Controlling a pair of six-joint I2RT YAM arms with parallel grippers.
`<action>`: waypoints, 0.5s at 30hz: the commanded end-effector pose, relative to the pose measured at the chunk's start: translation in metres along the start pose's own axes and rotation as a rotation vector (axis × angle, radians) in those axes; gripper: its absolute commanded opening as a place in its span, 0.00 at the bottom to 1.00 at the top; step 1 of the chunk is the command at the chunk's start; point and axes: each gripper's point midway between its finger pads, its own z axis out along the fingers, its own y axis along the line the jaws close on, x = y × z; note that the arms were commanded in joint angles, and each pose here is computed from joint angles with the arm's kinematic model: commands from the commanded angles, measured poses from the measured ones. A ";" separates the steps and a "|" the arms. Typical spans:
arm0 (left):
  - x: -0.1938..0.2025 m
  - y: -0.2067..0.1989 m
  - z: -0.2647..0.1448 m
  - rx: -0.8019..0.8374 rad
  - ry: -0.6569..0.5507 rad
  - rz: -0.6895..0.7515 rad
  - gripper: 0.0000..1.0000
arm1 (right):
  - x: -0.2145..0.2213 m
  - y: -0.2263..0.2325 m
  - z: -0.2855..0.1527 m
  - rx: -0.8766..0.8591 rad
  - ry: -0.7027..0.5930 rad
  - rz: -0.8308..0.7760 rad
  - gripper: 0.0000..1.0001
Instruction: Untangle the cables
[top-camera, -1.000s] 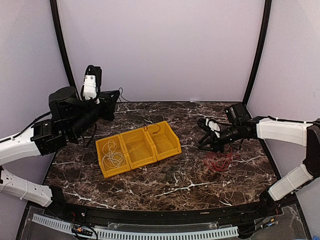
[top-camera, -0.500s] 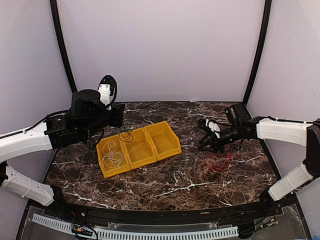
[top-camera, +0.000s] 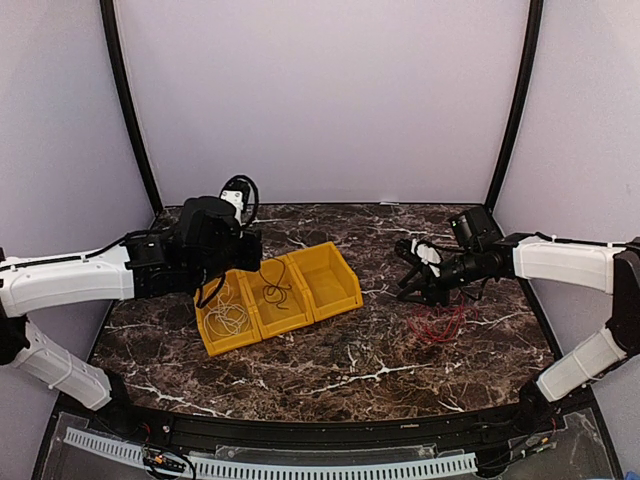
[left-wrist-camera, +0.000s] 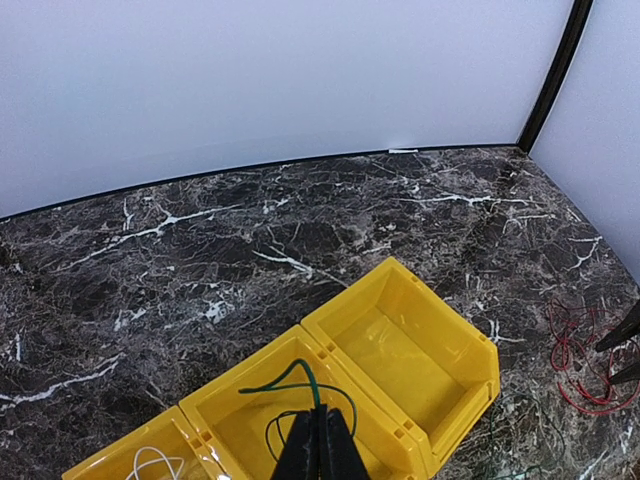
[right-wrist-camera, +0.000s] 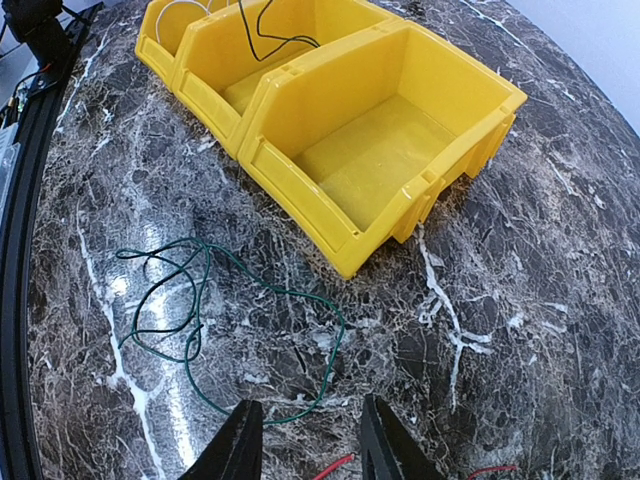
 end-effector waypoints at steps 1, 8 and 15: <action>0.010 0.001 0.011 -0.011 0.019 -0.012 0.00 | 0.000 0.002 -0.003 0.006 -0.002 -0.019 0.36; 0.044 0.003 0.033 -0.036 0.110 -0.001 0.00 | 0.003 0.003 -0.001 -0.006 0.012 -0.012 0.37; 0.081 0.000 0.055 -0.036 0.211 0.012 0.00 | 0.003 0.004 -0.001 -0.009 0.010 -0.013 0.37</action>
